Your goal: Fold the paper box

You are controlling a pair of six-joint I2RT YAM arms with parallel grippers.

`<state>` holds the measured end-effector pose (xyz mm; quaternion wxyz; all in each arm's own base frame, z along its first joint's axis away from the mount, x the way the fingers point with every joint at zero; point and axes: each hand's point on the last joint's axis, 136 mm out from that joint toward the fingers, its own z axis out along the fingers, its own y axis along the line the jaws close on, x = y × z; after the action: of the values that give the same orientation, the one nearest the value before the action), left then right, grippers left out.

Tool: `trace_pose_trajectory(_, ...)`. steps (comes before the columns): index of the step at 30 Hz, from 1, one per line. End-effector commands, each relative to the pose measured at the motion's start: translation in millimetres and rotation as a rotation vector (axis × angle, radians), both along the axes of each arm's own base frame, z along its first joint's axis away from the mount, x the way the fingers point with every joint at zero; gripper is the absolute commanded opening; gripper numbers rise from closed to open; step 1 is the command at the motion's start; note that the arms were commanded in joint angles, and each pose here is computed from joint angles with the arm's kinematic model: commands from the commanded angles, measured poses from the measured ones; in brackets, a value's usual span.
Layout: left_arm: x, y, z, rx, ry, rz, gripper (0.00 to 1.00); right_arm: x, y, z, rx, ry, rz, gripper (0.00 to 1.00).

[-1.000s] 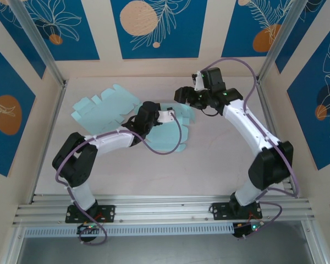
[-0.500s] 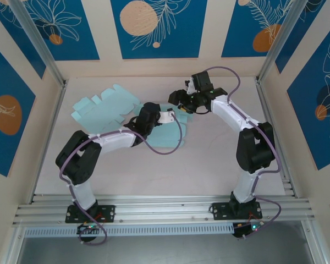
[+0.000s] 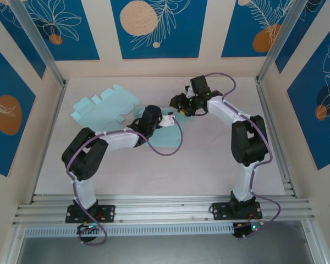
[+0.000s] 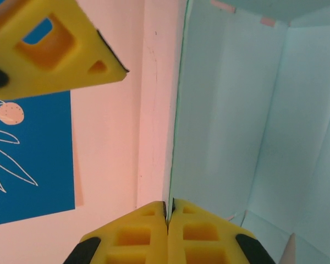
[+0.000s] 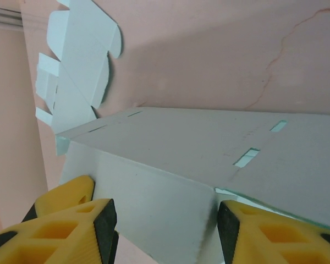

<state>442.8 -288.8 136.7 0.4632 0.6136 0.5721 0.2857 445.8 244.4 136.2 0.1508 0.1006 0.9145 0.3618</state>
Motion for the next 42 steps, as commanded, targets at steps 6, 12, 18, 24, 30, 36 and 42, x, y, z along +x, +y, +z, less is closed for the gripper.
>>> trace_pose_trajectory(6, 4.5, -15.6, -1.2, 0.008, 0.021, -0.007, 0.0, -11.7, -15.8, 19.0, -0.022, -0.079, 0.033, 0.56)
trace_pose_trajectory(12, 12.0, -13.9, -5.9, 0.025, 0.041, 0.013, 0.0, -27.9, -46.0, 37.4, -0.031, -0.137, -0.019, 0.59)
trace_pose_trajectory(18, 13.1, -14.4, -7.1, 0.029, 0.045, 0.017, 0.0, -56.1, -70.3, 31.7, -0.092, -0.159, -0.08, 0.58)
trace_pose_trajectory(24, 13.0, -13.0, -7.0, 0.04, 0.05, 0.022, 0.0, -80.4, -80.5, -6.2, -0.094, -0.125, -0.165, 0.37)
trace_pose_trajectory(30, 15.0, -12.6, -9.0, 0.046, 0.066, 0.031, 0.0, -75.3, -72.7, -41.3, -0.095, -0.053, -0.177, 0.29)
trace_pose_trajectory(36, 15.4, -9.9, -14.0, 0.057, 0.07, 0.044, 0.0, -59.5, -56.0, -59.5, -0.105, -0.042, -0.147, 0.29)
trace_pose_trajectory(42, 14.6, -7.3, -17.6, 0.061, 0.07, 0.052, 0.0, -43.2, -46.7, -74.0, -0.135, -0.034, -0.137, 0.3)
